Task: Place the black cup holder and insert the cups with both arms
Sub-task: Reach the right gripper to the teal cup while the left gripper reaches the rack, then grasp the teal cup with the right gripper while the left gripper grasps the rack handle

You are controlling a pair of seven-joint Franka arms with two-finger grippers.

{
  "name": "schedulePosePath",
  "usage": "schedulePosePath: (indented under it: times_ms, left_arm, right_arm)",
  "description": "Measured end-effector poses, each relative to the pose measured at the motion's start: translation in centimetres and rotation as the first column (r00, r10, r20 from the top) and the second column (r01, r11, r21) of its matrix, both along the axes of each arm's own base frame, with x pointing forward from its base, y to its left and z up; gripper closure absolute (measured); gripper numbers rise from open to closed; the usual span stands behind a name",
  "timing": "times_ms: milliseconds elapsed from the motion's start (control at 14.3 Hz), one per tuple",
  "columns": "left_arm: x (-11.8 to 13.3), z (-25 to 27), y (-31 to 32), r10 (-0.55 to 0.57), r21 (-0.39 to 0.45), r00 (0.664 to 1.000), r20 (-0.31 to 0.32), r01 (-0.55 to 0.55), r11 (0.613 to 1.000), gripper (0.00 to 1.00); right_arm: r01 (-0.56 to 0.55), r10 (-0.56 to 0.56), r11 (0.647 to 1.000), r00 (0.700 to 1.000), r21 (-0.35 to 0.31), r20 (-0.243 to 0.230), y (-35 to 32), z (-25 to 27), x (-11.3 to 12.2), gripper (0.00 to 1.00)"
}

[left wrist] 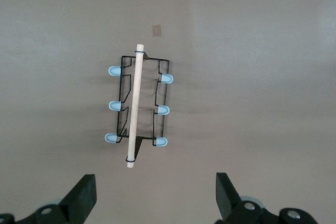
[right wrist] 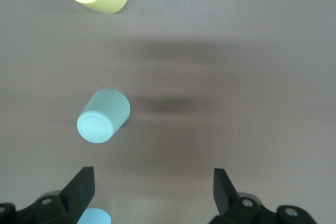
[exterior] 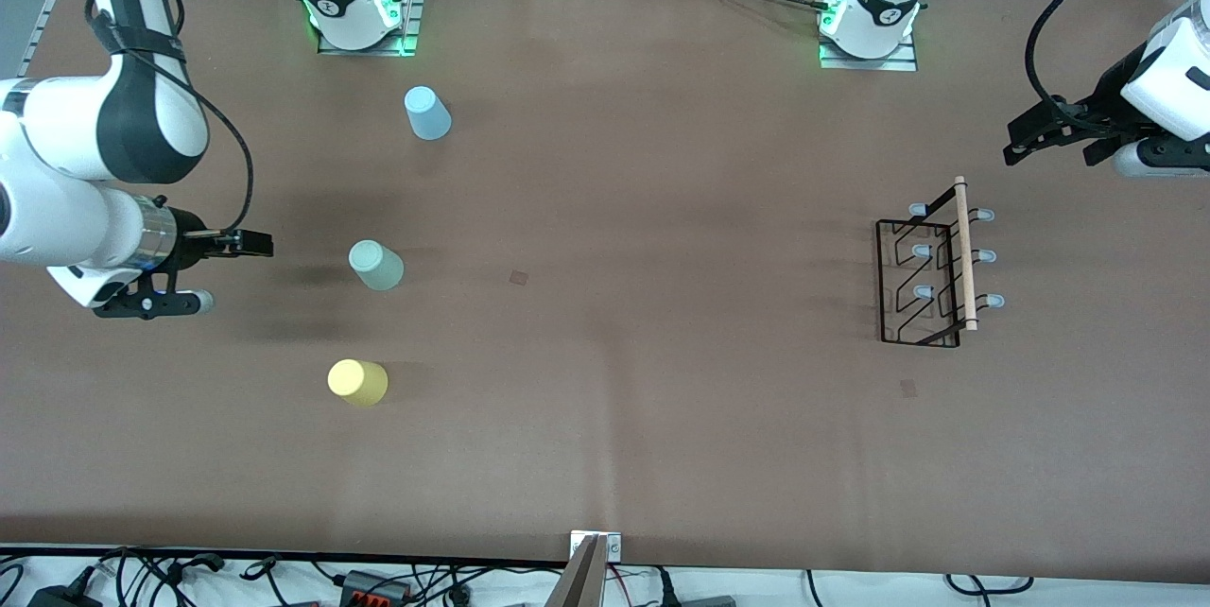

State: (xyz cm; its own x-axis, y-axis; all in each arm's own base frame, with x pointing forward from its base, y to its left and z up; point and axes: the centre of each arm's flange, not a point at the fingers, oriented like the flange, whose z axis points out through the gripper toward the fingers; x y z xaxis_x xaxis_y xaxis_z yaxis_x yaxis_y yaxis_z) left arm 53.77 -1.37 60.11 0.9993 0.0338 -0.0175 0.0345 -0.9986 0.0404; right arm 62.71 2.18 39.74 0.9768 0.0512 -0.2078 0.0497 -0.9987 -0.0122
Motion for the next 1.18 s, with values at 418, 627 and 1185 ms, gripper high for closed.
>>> schedulePosePath:
  times_ms: [418,627,1185]
  left_arm:
    - [0.2,-1.1,0.2,0.003,0.001,0.999,-0.038,-0.003,1.0,0.0]
    - [0.8,-4.7,0.6,0.008,0.003,0.986,-0.165,-0.008,1.0,0.0]
    - [6.3,-16.5,5.3,-0.044,0.041,0.974,-0.223,0.055,0.998,0.0]
  right_arm:
    - [0.034,-0.034,0.999,0.988,0.003,0.153,3.0,-4.0,-2.8,0.0]
    - [0.072,-0.072,0.997,0.979,0.009,0.191,5.8,-5.4,-4.5,0.0]
    - [0.051,-0.056,0.998,0.968,0.028,0.245,9.8,-11.5,-6.0,0.0]
